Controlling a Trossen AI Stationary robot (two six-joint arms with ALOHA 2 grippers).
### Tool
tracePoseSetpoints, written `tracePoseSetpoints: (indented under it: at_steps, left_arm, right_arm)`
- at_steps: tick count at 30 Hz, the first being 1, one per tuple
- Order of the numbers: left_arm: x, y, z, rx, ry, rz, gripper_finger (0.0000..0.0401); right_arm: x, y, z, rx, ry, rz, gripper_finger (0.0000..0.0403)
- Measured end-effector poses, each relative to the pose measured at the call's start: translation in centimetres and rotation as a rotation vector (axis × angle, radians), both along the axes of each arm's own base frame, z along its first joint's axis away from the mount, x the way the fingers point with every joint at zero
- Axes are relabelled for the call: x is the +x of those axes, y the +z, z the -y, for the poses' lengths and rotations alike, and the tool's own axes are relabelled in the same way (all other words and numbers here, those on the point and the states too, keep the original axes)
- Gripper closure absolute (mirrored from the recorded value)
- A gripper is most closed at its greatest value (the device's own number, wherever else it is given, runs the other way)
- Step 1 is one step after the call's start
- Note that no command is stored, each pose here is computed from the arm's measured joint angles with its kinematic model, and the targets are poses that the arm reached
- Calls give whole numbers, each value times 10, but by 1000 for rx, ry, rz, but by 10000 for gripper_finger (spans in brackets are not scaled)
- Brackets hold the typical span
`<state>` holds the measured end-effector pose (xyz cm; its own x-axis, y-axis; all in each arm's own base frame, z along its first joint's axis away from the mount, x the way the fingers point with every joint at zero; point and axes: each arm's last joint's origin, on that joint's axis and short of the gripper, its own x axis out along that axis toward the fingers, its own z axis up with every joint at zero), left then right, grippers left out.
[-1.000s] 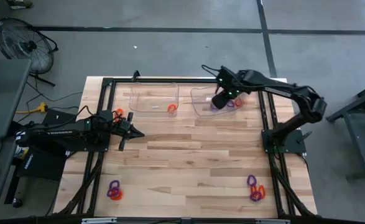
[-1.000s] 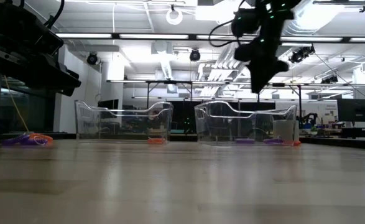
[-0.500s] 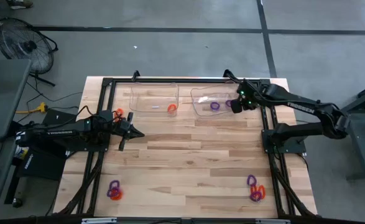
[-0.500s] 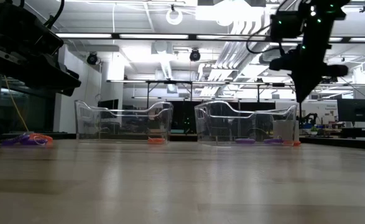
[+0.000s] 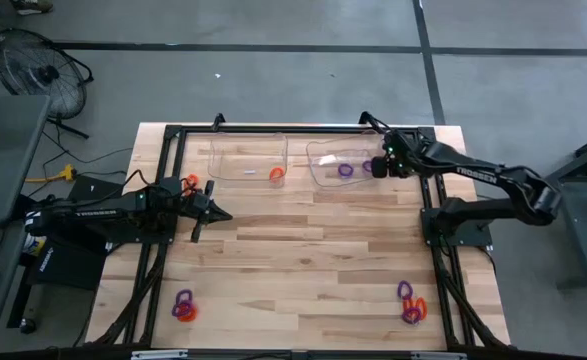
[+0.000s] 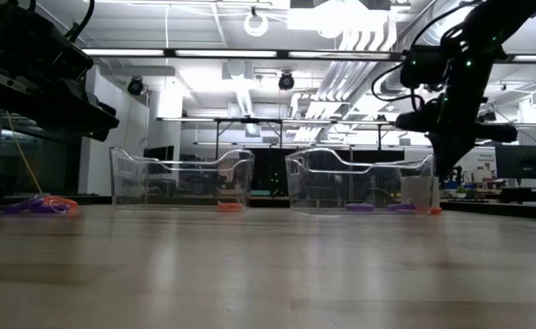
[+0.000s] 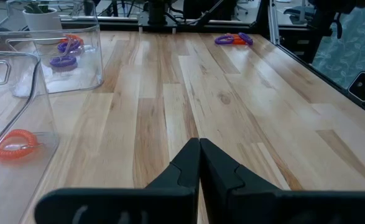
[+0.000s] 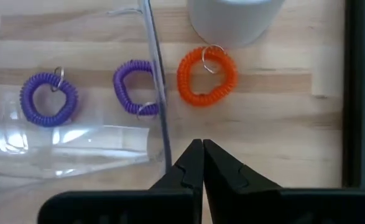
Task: Sort spring keychains
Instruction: Put the orange spring keychain into the left transparent bin
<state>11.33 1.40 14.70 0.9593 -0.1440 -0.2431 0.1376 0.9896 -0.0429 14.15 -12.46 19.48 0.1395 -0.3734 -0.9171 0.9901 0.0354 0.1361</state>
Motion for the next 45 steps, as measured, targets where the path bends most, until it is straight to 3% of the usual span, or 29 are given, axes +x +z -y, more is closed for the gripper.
tracePoseSetpoints:
  at_steps: [17, 28, 31, 37, 45]
  left_arm:
    - [0, 0, 0, 0, 0, 1, 400]
    - [0, 0, 0, 0, 0, 1, 400]
    - [0, 0, 0, 0, 0, 1, 400]
    - [0, 0, 0, 0, 0, 0, 400]
    - [0, 0, 0, 0, 0, 1, 400]
  right_arm:
    - [34, -12, 1, 80, 174, 170, 403]
    - [31, -5, -2, 54, 199, 185, 403]
    - [26, -1, -6, 52, 266, 159, 403]
    - [18, 4, -12, 30, 518, 36, 403]
    - [19, 9, -1, -9, 776, -169, 403]
